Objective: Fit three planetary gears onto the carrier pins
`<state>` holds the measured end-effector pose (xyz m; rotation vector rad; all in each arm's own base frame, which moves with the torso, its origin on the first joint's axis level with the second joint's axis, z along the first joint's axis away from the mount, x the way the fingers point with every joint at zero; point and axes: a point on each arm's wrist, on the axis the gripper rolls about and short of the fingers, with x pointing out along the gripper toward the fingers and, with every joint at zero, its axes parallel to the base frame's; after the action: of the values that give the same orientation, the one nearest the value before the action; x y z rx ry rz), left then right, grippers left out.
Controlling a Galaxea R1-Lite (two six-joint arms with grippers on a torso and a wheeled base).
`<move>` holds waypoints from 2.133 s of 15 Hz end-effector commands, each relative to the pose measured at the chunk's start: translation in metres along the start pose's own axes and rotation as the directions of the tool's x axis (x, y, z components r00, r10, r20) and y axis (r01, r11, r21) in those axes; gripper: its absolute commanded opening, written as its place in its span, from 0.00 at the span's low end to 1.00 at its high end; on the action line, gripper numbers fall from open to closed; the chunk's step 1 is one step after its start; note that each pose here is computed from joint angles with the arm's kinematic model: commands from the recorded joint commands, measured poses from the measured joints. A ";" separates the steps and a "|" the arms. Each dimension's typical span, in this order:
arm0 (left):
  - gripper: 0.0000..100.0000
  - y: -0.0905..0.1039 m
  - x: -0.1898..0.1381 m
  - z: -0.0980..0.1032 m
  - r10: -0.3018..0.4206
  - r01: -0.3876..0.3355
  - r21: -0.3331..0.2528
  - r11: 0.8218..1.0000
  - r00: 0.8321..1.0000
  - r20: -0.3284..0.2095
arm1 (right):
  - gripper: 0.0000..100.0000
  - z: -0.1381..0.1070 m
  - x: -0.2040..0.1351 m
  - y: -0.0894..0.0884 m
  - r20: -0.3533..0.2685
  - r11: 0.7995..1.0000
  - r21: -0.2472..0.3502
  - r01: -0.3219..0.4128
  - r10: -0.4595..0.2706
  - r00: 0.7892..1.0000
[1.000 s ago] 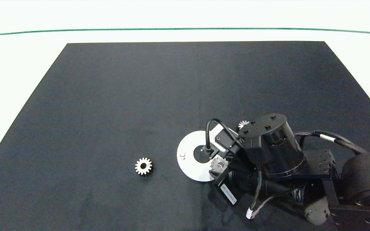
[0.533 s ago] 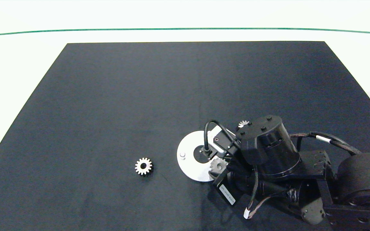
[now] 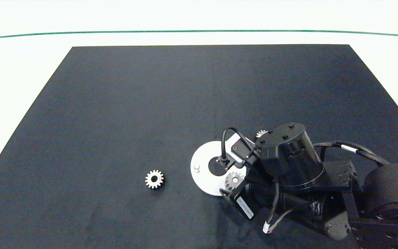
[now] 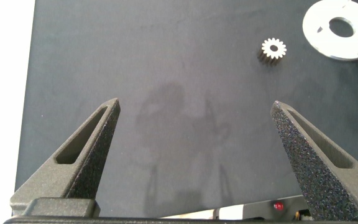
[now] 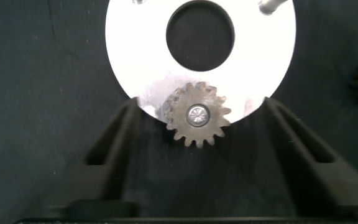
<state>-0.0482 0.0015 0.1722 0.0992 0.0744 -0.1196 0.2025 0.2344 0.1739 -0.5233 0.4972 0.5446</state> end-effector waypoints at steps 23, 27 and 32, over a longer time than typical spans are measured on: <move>1.00 0.000 -0.002 0.000 0.002 -0.002 0.001 1.000 1.000 0.013 | 1.00 -0.005 0.016 -0.107 -0.009 0.956 0.236 0.172 -0.175 0.985; 1.00 0.000 -0.003 0.001 0.002 -0.002 0.001 1.000 1.000 0.016 | 1.00 0.001 0.028 -0.110 -0.013 0.955 0.239 0.174 -0.176 0.984; 1.00 0.000 -0.003 0.001 0.001 -0.001 0.001 1.000 1.000 0.016 | 0.89 0.001 0.036 -0.111 -0.025 0.954 0.244 0.176 -0.176 0.984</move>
<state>-0.0511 0.0017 0.1739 0.0992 0.0551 -0.1186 0.2930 0.1654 0.1934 -0.3240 0.5022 0.3076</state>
